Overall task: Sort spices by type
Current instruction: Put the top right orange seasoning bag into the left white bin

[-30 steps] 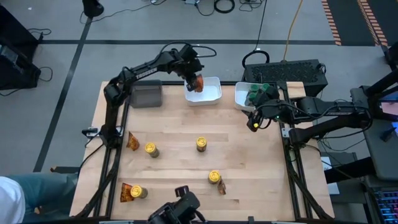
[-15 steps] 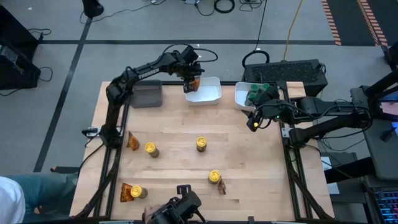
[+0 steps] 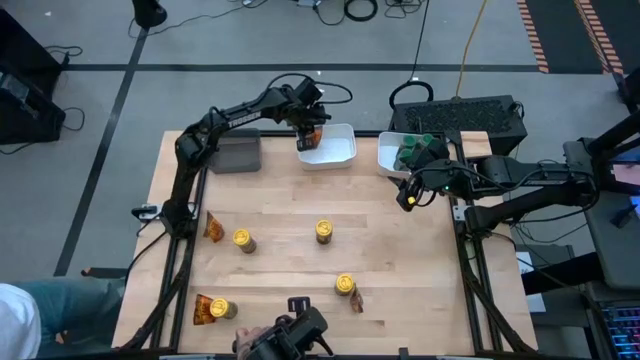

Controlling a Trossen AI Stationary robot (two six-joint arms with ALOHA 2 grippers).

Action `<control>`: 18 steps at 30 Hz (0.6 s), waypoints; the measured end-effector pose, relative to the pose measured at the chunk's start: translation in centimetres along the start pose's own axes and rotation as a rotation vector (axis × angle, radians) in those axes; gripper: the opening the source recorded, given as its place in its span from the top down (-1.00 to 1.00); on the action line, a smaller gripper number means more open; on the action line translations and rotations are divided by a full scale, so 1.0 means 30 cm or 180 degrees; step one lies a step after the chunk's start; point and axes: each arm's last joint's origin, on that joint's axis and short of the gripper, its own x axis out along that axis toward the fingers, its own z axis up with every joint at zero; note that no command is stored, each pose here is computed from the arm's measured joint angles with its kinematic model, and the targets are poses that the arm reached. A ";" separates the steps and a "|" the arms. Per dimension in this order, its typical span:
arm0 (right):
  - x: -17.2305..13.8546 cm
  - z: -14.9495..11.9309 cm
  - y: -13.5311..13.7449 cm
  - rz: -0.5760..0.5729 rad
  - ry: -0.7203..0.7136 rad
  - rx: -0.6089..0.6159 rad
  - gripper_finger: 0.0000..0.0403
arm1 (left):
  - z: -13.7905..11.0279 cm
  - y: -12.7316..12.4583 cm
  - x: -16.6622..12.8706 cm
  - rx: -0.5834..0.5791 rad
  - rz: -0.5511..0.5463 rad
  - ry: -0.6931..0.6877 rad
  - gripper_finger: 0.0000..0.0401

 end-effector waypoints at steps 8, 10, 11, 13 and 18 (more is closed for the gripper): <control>0.000 0.000 0.000 0.0000 0.0001 -0.0005 -0.30 | 0.003 -0.003 0.000 0.0014 0.0062 0.0034 0.72; 0.000 0.000 0.000 0.0000 0.0000 -0.0005 -0.30 | 0.003 -0.003 0.000 0.0014 0.0062 0.0035 0.65; 0.000 0.000 0.000 0.0000 0.0000 -0.0008 -0.30 | 0.003 -0.003 0.000 0.0014 0.0063 0.0035 0.62; 0.000 0.000 0.000 0.0000 0.0001 -0.0010 -0.30 | 0.003 -0.003 0.000 0.0014 0.0065 0.0036 0.54; 0.000 0.000 0.000 0.0000 0.0001 -0.0009 -0.30 | 0.004 -0.005 0.000 -0.0004 0.0067 0.0037 0.34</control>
